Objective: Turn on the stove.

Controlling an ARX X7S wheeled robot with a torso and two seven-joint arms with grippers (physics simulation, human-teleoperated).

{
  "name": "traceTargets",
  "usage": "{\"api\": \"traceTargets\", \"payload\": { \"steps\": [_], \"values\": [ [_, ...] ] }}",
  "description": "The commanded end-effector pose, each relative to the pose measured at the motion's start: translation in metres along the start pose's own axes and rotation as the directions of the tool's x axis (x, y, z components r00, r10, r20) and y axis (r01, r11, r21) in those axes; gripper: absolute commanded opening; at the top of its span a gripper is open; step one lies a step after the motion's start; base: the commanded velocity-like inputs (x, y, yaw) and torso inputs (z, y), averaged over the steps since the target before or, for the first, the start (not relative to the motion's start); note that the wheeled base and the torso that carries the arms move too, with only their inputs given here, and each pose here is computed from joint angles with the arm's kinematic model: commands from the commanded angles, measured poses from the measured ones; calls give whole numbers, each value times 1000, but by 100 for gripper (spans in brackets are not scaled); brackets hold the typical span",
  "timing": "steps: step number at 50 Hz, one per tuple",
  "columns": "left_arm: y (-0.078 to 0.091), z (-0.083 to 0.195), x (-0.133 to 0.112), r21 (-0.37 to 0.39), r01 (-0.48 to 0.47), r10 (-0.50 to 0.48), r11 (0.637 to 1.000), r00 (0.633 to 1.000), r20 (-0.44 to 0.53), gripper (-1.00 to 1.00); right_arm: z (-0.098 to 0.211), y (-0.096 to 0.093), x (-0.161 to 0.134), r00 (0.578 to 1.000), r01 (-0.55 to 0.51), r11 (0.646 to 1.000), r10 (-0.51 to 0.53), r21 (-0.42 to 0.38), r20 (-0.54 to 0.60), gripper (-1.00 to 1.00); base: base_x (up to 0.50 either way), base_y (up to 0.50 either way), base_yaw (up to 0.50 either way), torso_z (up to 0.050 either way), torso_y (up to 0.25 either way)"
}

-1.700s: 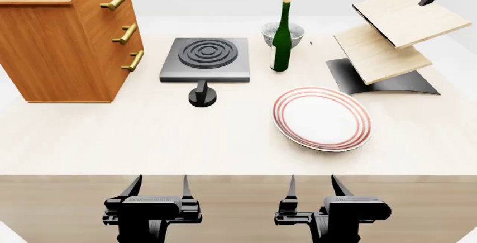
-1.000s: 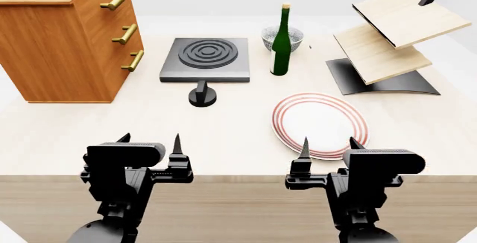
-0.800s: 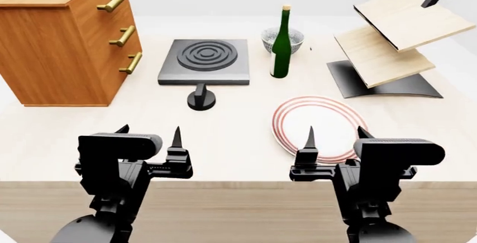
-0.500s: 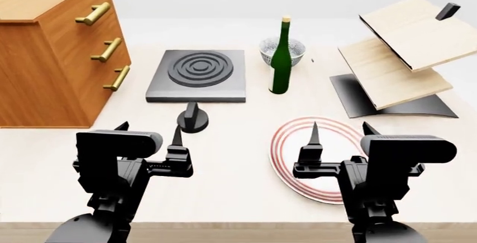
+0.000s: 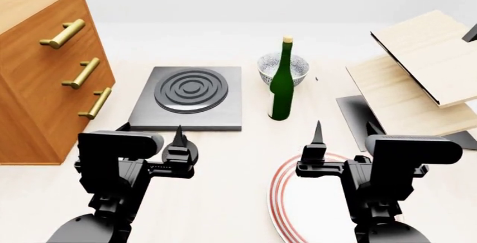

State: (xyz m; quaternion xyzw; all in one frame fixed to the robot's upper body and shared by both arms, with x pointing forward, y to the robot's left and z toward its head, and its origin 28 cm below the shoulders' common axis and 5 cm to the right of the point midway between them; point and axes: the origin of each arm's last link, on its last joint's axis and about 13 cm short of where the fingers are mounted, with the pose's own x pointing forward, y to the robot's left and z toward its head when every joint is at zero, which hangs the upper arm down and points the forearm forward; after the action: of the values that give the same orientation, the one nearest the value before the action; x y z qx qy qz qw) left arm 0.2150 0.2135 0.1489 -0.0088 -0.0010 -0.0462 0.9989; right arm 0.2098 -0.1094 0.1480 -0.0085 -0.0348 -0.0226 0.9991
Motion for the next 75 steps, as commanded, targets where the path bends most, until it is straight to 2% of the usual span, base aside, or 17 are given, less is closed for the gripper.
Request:
{"api": "traceTargets", "payload": {
  "steps": [1, 4, 12, 22, 30, 54, 72, 75],
  "values": [
    [2, -9, 5, 4, -13, 13, 1000, 1000, -7, 100, -3, 0, 1, 1000, 14, 1000, -13, -16, 14, 100, 0, 0, 0, 0, 0],
    [6, -12, 11, 6, -36, 36, 999, 999, -5, 100, -5, 0, 1, 1000, 16, 1000, -15, -18, 11, 100, 0, 0, 0, 0, 0],
    [26, -26, 39, 74, -125, 124, 989, 992, 28, 100, 0, 0, -1, 1000, -2, 1000, 2, -18, 19, 100, 0, 0, 0, 0, 0],
    [48, -67, 79, 151, -232, 232, 961, 973, 23, 100, 2, 2, 0, 1000, -13, 1000, 13, -18, 14, 100, 0, 0, 0, 0, 0],
    [56, -98, 93, 149, -269, 273, 952, 962, -8, 100, 1, 2, 0, 1000, -18, 1000, 19, -16, 8, 100, 0, 0, 0, 0, 0],
    [44, -140, 106, 123, -259, 267, 958, 962, -55, 100, 1, 4, -3, 1000, -29, 1000, 29, -2, 8, 100, 0, 0, 0, 0, 0],
    [35, -167, 104, 140, -248, 264, 959, 959, -105, 100, -4, 2, -2, 1000, -22, 1000, 22, -1, -5, 100, 0, 0, 0, 0, 0],
    [29, -169, 103, 148, -229, 246, 962, 964, -105, 100, -4, 3, -2, 1000, -23, 1000, 23, -1, -5, 100, 0, 0, 0, 0, 0]
  ]
}}
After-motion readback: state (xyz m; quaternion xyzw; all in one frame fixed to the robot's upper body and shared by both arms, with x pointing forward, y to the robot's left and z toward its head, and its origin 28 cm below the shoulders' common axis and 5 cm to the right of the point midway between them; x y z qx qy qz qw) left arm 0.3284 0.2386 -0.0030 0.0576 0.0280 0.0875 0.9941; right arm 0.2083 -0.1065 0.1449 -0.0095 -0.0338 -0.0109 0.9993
